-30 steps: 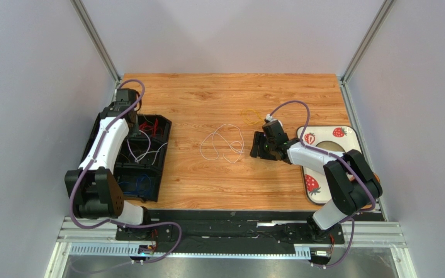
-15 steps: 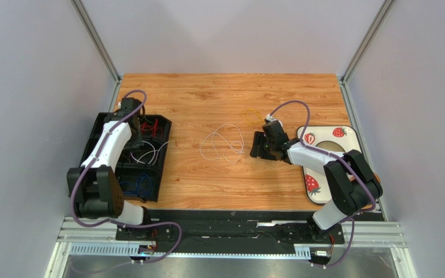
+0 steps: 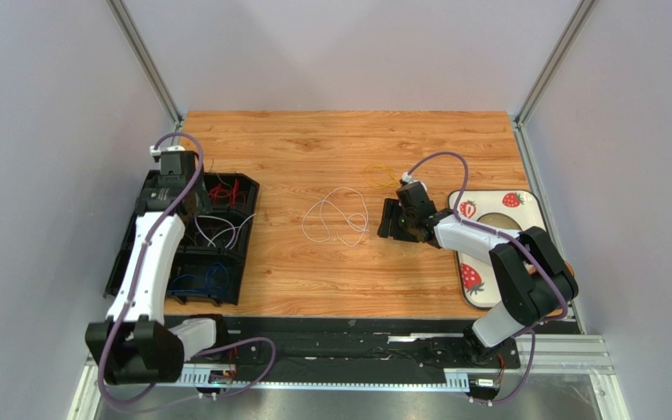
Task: Untangle the cables
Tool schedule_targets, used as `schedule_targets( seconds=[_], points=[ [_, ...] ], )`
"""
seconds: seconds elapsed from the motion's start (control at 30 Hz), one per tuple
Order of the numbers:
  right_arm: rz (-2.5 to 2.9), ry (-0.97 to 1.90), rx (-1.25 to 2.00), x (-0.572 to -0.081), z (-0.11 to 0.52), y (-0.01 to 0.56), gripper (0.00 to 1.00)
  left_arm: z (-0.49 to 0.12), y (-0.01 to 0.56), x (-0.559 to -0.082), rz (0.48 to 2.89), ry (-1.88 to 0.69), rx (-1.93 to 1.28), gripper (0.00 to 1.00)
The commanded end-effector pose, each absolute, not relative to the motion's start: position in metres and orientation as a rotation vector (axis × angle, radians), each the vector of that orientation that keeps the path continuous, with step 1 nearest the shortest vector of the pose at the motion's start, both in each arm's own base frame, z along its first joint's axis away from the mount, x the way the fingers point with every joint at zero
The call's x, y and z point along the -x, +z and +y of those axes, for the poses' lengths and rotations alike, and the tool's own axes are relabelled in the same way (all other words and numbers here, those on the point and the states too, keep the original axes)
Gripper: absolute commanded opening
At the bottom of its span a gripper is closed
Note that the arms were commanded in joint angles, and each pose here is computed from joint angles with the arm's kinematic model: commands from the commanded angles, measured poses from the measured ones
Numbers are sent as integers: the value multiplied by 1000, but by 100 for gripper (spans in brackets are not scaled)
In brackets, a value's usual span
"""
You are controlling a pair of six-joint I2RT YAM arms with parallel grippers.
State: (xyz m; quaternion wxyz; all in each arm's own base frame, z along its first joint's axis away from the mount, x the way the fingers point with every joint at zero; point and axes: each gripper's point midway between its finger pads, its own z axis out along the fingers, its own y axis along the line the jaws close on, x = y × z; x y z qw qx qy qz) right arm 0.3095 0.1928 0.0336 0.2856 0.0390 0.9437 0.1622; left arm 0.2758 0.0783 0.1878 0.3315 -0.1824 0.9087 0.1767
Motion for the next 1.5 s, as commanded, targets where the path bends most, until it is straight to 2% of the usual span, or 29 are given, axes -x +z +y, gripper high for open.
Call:
schedule_targets(
  seconds=[0.0, 0.2, 0.3, 0.43, 0.5, 0.6, 0.73, 0.8, 0.97, 1.13, 1.47],
  points=[
    [2465, 456, -93, -316, 197, 47, 61, 77, 231, -273, 2207, 428, 473, 75],
    [2443, 464, -99, -316, 196, 51, 61, 15, 246, -264, 2172, 109, 301, 70],
    [2449, 454, -103, -317, 195, 50, 61, -37, 242, -259, 2145, -182, 218, 70],
    [2475, 448, -85, -320, 198, 52, 61, -86, 225, -255, 2180, -358, 113, 69],
    [2492, 432, -66, -323, 200, 56, 62, -101, 220, -249, 2230, -370, 45, 69],
    [2495, 417, -43, -331, 205, 66, 69, -113, 220, -237, 2268, -404, -64, 69],
    [2485, 402, 16, -346, 218, 79, 76, -101, 218, -220, 2308, -337, -143, 66],
    [2494, 395, 67, -356, 230, 80, 78, -81, 228, -212, 2265, -254, -62, 67],
    [2528, 346, 204, -370, 251, 69, 85, -71, 256, -201, 2061, -266, -102, 68],
    [2560, 289, 250, -382, 261, 57, 85, -58, 264, -189, 1940, -264, -51, 69],
    [2600, 267, 385, -382, 288, 33, 85, -49, 263, -186, 1909, -239, -3, 69]
  ],
)
